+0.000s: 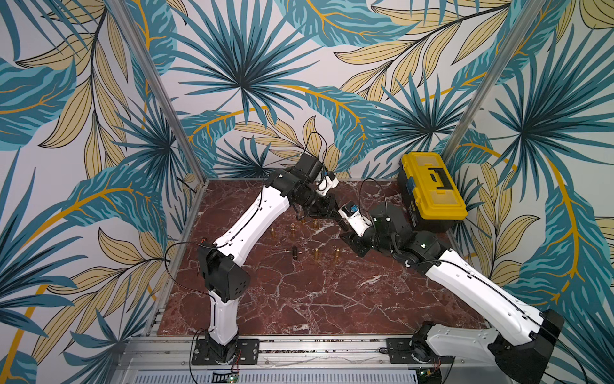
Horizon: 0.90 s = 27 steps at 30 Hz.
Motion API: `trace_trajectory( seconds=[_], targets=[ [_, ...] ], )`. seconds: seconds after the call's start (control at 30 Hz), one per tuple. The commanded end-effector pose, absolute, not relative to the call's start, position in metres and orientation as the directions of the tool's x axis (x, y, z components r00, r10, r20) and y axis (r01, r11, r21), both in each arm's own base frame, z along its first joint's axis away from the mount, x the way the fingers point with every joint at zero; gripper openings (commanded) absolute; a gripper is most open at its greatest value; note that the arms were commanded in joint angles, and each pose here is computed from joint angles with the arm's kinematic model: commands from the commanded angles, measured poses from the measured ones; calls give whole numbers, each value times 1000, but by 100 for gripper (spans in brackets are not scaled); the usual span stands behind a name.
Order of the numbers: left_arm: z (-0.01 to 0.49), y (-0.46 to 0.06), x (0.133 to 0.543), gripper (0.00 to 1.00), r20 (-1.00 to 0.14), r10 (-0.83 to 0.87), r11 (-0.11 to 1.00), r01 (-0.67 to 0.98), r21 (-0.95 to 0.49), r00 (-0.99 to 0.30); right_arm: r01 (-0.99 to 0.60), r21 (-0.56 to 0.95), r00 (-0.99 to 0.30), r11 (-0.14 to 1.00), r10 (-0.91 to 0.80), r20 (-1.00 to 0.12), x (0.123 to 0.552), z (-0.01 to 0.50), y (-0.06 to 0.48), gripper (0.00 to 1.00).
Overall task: Open the lipstick cap
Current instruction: Pick up the lipstick at the center of the board, then open the cover of the lipstick.
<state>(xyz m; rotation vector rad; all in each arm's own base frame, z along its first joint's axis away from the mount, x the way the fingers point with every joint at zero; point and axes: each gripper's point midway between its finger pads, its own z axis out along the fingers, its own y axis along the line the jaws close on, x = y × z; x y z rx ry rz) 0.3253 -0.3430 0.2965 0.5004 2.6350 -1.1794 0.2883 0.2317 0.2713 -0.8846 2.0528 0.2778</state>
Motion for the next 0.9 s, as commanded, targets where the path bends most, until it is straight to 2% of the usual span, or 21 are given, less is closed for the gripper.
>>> trace_trajectory(
  seconds=[0.0,0.53,0.87],
  targets=[
    [324,-338,311,19,-358,215,571,414,-709,-909,-682,-146,-350,717,-495,-795,295,277,235,44],
    [324,-339,300,19,-314,229,540,388,-747,-922,-684,-160,-349,712,-512,-785,304,269,241,34],
    [318,-337,302,10,-301,224,554,376,-743,-927,-681,-163,-359,714,-519,-776,304,268,239,9]
  ],
)
